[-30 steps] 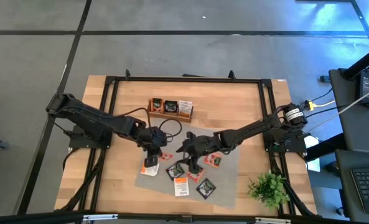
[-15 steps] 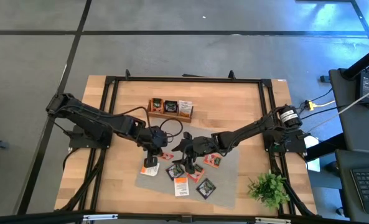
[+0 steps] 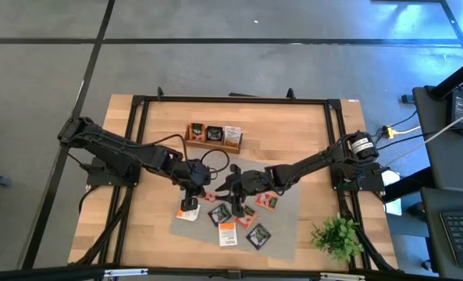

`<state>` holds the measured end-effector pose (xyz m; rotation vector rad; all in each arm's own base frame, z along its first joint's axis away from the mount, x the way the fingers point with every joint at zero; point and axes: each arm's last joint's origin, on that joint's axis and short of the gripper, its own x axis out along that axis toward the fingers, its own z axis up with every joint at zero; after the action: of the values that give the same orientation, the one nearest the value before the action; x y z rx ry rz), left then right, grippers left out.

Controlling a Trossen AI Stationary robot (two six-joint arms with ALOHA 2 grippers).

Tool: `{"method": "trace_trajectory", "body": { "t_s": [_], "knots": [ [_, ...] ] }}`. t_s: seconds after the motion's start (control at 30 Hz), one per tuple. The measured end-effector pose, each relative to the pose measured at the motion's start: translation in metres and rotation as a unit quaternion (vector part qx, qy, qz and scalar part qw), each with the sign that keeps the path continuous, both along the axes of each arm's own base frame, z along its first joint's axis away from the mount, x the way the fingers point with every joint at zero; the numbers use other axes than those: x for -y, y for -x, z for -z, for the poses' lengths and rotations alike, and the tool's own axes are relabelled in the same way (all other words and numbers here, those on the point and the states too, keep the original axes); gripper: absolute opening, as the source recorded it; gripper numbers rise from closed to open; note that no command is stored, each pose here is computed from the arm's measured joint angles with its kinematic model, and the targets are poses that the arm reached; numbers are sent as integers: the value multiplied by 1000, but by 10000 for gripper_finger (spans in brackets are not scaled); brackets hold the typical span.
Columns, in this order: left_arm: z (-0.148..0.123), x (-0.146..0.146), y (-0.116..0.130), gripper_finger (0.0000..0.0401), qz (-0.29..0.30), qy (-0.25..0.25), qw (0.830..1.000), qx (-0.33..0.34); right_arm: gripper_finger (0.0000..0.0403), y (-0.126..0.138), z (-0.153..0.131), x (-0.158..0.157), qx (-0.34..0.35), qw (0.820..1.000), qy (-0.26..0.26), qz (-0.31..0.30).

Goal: Pick & Place Tea
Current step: Put the orange tea bag into the left section of the wooden organizer

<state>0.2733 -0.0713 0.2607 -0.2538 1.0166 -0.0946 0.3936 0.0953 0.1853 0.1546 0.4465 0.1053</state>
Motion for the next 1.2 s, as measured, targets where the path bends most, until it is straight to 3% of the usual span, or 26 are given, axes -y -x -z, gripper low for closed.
{"method": "trace_trajectory", "body": {
  "t_s": [0.4, 0.83, 1.0, 1.2],
  "knots": [
    [0, 0, 0, 4, 0, 0, 1000, 0, 10, 0, 0, 0, -2, 1000, -12, 6],
    [0, 0, 0, 9, -10, 7, 1000, -6, 5, 0, 1, 1, -6, 1000, -5, 4],
    [0, -2, 9, 50, -22, 5, 999, -36, 4, 1, 3, 1, -18, 1000, 0, 3],
    [-14, -7, 36, 106, -81, -52, 995, -32, 3, 4, 6, 2, -43, 999, 8, 6]
  ]
}}
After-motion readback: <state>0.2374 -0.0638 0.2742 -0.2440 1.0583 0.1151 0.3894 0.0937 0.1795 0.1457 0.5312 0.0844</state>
